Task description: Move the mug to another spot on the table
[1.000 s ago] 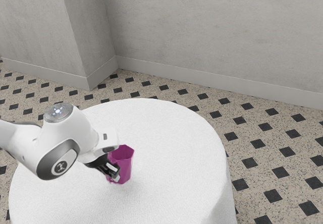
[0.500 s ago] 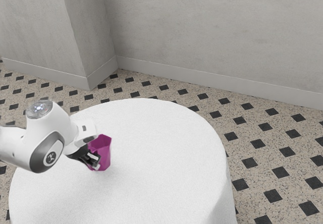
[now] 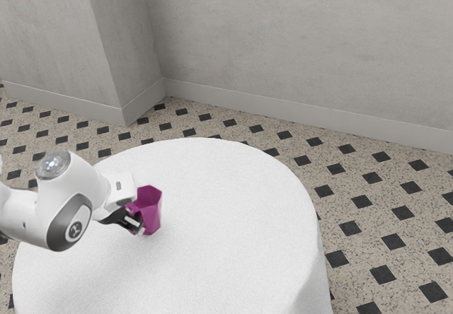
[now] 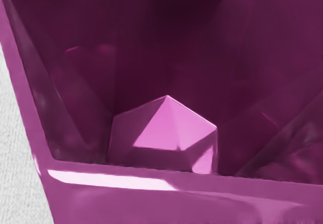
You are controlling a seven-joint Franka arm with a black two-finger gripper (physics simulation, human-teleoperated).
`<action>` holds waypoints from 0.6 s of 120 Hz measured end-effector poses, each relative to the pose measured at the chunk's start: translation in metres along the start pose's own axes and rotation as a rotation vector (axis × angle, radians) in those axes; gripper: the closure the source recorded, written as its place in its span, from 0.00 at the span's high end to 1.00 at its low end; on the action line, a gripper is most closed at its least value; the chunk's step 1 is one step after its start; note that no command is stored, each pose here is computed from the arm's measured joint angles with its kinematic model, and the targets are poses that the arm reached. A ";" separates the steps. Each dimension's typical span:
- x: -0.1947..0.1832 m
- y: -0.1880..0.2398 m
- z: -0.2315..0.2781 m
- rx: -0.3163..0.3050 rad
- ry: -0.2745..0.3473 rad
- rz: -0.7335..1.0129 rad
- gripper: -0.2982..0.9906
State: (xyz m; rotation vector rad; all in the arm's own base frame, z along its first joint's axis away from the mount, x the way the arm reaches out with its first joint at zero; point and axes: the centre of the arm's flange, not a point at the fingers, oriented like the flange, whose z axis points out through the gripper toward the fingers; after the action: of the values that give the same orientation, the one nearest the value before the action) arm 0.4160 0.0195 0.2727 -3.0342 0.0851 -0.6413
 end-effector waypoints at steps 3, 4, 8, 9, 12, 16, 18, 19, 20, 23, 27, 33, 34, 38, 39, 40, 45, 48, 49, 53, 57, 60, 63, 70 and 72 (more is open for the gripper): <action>-0.001 0.000 0.000 0.001 0.002 0.004 0.27; -0.001 0.000 0.000 0.001 0.002 0.005 0.28; -0.003 0.000 -0.001 0.002 0.003 0.010 0.28; -0.004 0.000 -0.001 0.002 0.003 0.011 0.28; -0.006 0.001 -0.002 0.004 0.003 0.014 0.28; -0.010 0.000 -0.003 0.005 0.000 0.015 0.29; -0.012 0.000 -0.003 0.006 -0.002 0.015 0.29; -0.013 0.000 -0.003 0.007 -0.003 0.014 0.28; -0.014 0.000 -0.003 0.007 -0.003 0.014 0.28; -0.018 0.000 -0.004 0.009 -0.007 0.013 0.27; -0.021 0.000 -0.004 0.010 -0.009 0.012 0.27; -0.024 -0.001 -0.004 0.011 -0.011 0.012 0.24; -0.024 -0.001 -0.004 0.011 -0.012 0.012 0.23; -0.025 -0.001 -0.004 0.011 -0.011 0.013 0.22; -0.025 -0.001 -0.005 0.012 -0.011 0.013 0.22; -0.025 -0.001 -0.005 0.012 -0.011 0.013 0.22; -0.024 -0.001 -0.006 0.014 -0.005 0.015 0.21; -0.024 -0.001 -0.007 0.015 -0.003 0.016 0.21; -0.024 -0.001 -0.007 0.015 -0.002 0.017 0.21; -0.024 -0.001 -0.008 0.015 -0.001 0.018 0.20; -0.024 -0.001 -0.008 0.015 -0.001 0.020 0.20; -0.025 -0.001 -0.007 0.015 -0.002 0.021 0.19; -0.026 -0.001 -0.007 0.015 -0.004 0.022 0.19; -0.028 0.000 -0.006 0.014 -0.008 0.024 0.18; -0.029 0.000 -0.006 0.014 -0.009 0.025 0.18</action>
State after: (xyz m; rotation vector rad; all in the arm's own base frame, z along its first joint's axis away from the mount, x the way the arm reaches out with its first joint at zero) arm 0.3873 0.0213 0.2667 -3.0174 0.1171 -0.6237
